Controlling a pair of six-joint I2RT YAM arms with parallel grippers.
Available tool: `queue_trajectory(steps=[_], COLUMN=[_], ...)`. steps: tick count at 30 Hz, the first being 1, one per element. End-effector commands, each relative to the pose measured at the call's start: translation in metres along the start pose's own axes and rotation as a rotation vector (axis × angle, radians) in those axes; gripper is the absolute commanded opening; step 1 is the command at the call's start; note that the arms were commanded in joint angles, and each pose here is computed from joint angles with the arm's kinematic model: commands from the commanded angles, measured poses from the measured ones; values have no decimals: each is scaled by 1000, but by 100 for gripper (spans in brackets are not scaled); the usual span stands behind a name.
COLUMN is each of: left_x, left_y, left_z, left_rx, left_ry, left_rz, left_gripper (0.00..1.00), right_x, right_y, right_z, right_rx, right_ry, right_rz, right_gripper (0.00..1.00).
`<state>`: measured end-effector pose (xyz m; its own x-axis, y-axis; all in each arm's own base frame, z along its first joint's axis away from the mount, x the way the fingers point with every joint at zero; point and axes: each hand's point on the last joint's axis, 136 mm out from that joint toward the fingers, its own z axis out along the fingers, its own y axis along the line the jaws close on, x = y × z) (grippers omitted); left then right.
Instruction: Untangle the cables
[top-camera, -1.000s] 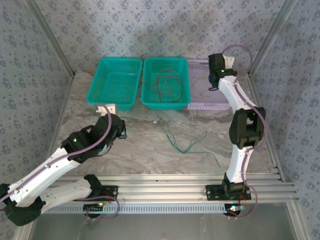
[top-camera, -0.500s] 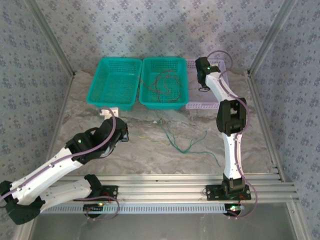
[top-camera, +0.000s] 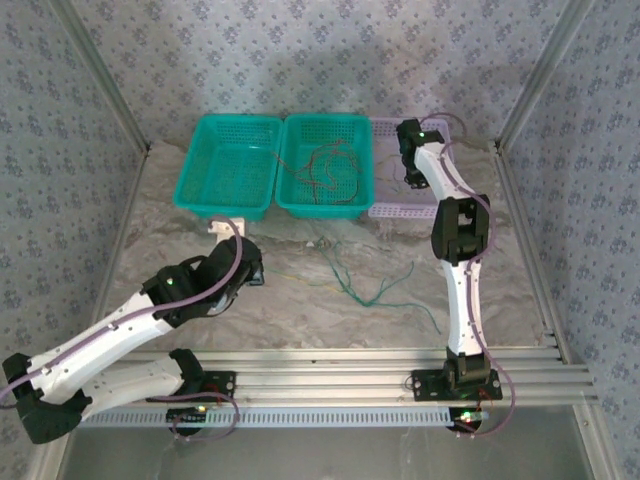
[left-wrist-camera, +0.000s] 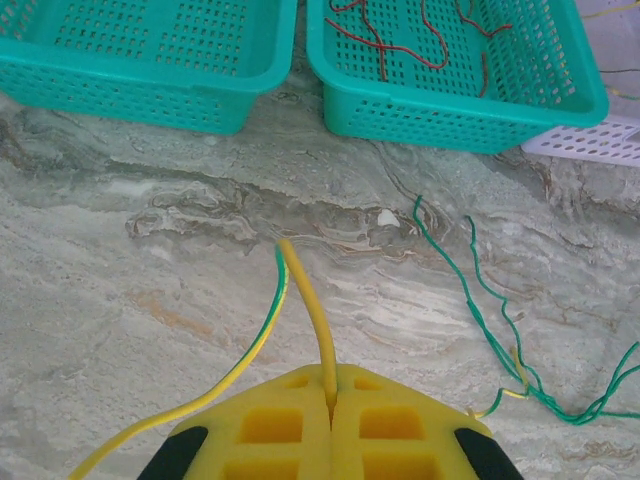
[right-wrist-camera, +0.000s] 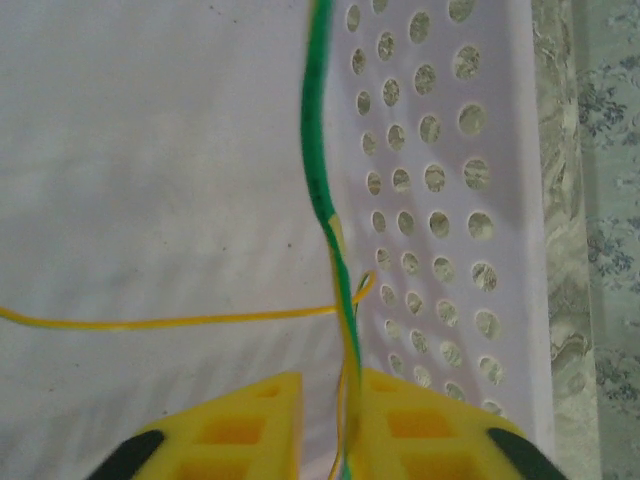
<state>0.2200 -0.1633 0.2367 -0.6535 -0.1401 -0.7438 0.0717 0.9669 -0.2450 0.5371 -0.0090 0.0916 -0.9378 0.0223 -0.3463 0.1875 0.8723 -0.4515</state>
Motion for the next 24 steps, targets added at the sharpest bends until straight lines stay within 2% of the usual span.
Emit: queue_trajectory(steps=[1, 10, 15, 19, 24], left_x=[-4, -7, -9, -11, -15], left_y=[-7, -12, -13, -13, -18], left_z=[0, 2, 2, 0, 1], left_rx=[19, 23, 21, 17, 23], left_ry=[-16, -20, -21, -24, -30], left_rz=[-17, -4, 4, 13, 16], left_gripper=[0, 0, 0, 0, 0], right_x=[-9, -22, -25, -25, -26], right_y=[-2, -19, -26, -28, -32], right_z=[-31, -68, -78, -86, -129], right_rx=[-88, -121, -128, -152, -283], right_ry=[-29, -103, -123, -126, -169], right_rz=[30, 66, 75, 94, 189], right_gripper=[26, 52, 59, 60, 61])
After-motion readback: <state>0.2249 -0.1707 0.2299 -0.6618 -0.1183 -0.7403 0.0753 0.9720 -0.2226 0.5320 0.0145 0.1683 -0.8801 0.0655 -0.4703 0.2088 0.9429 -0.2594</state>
